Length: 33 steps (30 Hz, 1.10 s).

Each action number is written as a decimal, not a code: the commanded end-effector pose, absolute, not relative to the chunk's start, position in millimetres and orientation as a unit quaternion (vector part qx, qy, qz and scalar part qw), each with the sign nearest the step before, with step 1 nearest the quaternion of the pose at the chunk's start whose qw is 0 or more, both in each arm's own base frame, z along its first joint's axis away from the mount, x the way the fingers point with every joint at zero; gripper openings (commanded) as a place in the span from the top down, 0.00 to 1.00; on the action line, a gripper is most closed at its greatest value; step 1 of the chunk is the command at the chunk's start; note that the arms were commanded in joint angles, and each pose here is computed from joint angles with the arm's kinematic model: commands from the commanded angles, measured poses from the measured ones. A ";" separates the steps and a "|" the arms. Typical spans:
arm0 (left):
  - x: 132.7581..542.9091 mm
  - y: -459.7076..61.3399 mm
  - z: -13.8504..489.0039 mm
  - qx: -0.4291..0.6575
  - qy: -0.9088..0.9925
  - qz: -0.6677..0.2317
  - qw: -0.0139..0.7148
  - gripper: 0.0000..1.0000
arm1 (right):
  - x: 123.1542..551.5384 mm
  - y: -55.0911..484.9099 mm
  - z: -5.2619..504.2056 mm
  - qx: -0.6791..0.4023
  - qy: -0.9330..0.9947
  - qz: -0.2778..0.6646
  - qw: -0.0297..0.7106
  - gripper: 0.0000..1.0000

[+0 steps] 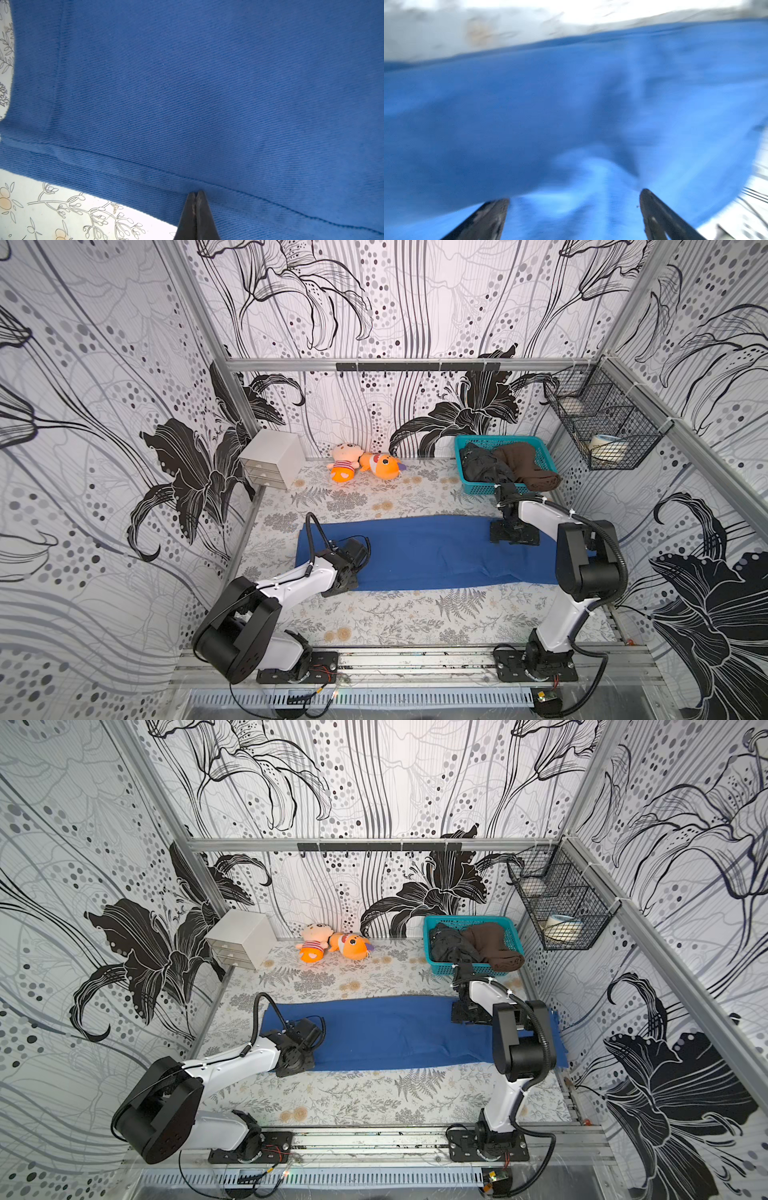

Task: Roll up the long pants
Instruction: Fold the long pant at the center of the board.

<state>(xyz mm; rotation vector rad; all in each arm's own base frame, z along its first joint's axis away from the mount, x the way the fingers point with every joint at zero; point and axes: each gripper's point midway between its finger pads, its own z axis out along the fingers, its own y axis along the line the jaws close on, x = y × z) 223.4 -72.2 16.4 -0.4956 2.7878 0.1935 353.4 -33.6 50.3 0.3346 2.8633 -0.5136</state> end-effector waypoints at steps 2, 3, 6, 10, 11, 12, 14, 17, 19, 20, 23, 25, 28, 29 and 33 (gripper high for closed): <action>231.6 -69.9 32.4 -0.166 0.970 0.079 0.161 1.00 | 349.4 -38.8 74.8 0.136 0.964 -0.168 0.156 0.01; 235.7 -71.6 39.8 -0.165 0.969 0.075 0.168 1.00 | 351.9 -25.0 78.5 0.126 0.969 -0.130 0.170 0.00; 249.6 -76.7 59.3 -0.162 0.965 0.059 0.196 1.00 | 356.4 14.7 75.2 0.075 0.978 -0.061 0.187 0.01; 269.1 -75.9 64.7 -0.177 0.963 0.030 0.202 0.85 | 353.0 65.1 48.9 -0.002 0.990 -0.032 0.136 0.00; 273.2 -75.2 63.9 -0.183 0.963 0.016 0.198 0.69 | 351.4 75.9 42.9 -0.023 0.991 -0.037 0.125 0.00; 278.0 -71.7 63.2 -0.191 0.961 0.000 0.197 0.53 | 348.1 86.4 35.9 -0.044 0.992 -0.045 0.113 0.01; 284.9 -60.3 65.9 -0.214 0.956 -0.024 0.200 0.37 | 343.5 105.7 26.4 -0.068 0.992 -0.039 0.100 0.00; 290.4 -32.2 81.8 -0.245 0.944 -0.037 0.216 0.33 | 337.4 132.3 21.0 -0.084 0.992 0.009 0.097 0.00; 291.0 -9.6 96.2 -0.261 0.937 -0.023 0.230 0.19 | 335.8 139.7 20.1 -0.082 0.991 0.028 0.100 0.00; 290.4 3.2 103.1 -0.278 0.931 -0.016 0.236 0.13 | 333.3 144.9 17.4 -0.082 0.991 0.041 0.096 0.01; 301.2 23.3 119.3 -0.312 0.912 -0.037 0.263 0.01 | 325.0 156.1 3.2 -0.095 0.992 0.050 0.073 0.00; 302.3 44.2 121.6 -0.329 0.908 -0.007 0.259 0.01 | 320.9 153.3 -7.2 -0.106 0.993 0.015 0.055 0.00; 306.4 51.3 108.5 -0.346 0.909 -0.019 0.230 0.01 | 321.4 149.0 -7.1 -0.109 0.993 -0.007 0.054 0.00; 307.8 51.3 99.9 -0.346 0.911 -0.022 0.223 0.01 | 322.0 149.2 -2.7 -0.111 0.992 -0.006 0.058 0.00; 299.8 64.4 65.6 -0.353 0.920 0.022 0.168 0.01 | 329.7 154.8 28.2 -0.118 0.988 0.012 0.098 0.00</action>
